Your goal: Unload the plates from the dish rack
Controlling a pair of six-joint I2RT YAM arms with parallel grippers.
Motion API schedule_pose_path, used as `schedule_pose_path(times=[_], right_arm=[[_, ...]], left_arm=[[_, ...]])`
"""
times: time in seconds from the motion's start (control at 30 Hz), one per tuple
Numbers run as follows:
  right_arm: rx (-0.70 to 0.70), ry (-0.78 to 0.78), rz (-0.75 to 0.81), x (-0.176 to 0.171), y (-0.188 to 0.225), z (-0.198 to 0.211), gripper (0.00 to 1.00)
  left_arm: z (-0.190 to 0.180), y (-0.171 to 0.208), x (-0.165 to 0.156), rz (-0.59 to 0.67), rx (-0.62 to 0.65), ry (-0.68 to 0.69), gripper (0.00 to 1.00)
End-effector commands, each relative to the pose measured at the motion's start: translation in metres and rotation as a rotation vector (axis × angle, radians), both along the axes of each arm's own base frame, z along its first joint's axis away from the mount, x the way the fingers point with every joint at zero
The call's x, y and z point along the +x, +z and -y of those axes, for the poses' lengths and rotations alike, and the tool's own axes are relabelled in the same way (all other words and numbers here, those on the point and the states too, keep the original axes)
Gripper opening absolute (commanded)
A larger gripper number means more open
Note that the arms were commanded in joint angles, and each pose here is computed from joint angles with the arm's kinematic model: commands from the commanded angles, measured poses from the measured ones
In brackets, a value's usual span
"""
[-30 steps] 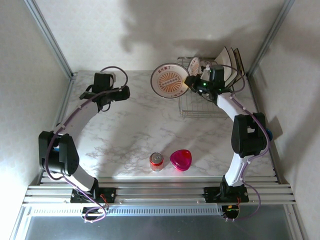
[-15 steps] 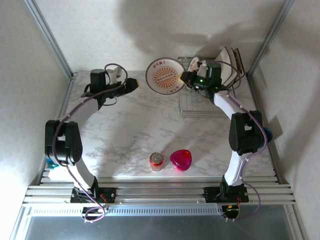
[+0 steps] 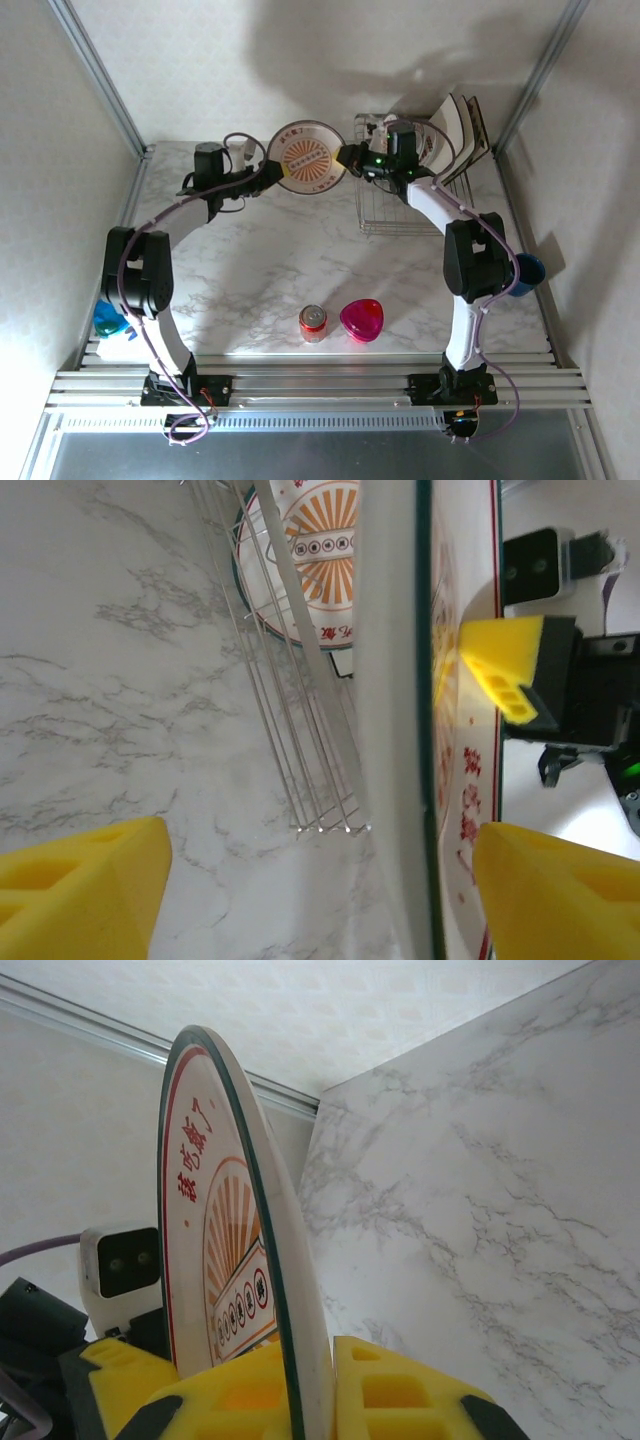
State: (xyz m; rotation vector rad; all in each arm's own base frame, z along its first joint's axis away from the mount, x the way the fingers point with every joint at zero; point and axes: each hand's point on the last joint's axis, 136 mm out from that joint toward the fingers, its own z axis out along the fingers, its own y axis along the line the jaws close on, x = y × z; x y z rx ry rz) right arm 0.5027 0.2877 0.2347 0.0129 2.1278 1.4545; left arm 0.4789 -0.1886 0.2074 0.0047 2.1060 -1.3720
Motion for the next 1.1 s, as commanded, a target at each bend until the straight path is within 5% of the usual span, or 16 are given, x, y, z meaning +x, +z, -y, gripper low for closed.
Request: schedule_pose_path(times=[0.0,0.2,0.33,0.5,0.63,0.8,1.07], right_arm=[[0.048,0.038,0.073,0.000,0.029,-0.009,0.00],[0.047,0.043,0.066,-0.002,0.025,-0.012,0.00],[0.047,0.046,0.064,-0.003,0.024,-0.013,0.00],[0.046,0.044,0.056,-0.003,0.022,-0.013,0.02],[0.033,0.044,0.054,-0.003,0.021,-0.013,0.51],[-0.066,0.024,0.082,-0.003,0.026,-0.003,0.97],[-0.443,-0.104,0.117,0.003,0.036,0.051,0.99]], left_arm=[[0.005,0.007,0.007,0.030,-0.023,-0.018,0.61],[0.004,0.005,0.015,0.019,-0.029,-0.004,0.20],[0.003,0.006,0.017,0.019,-0.024,0.003,0.01],[0.002,0.005,0.018,0.011,-0.025,0.011,0.00],[0.001,0.006,0.018,0.014,-0.026,0.024,0.00],[-0.010,0.011,0.020,0.020,-0.028,0.069,0.00],[-0.031,0.020,0.022,0.034,-0.030,0.160,0.00]])
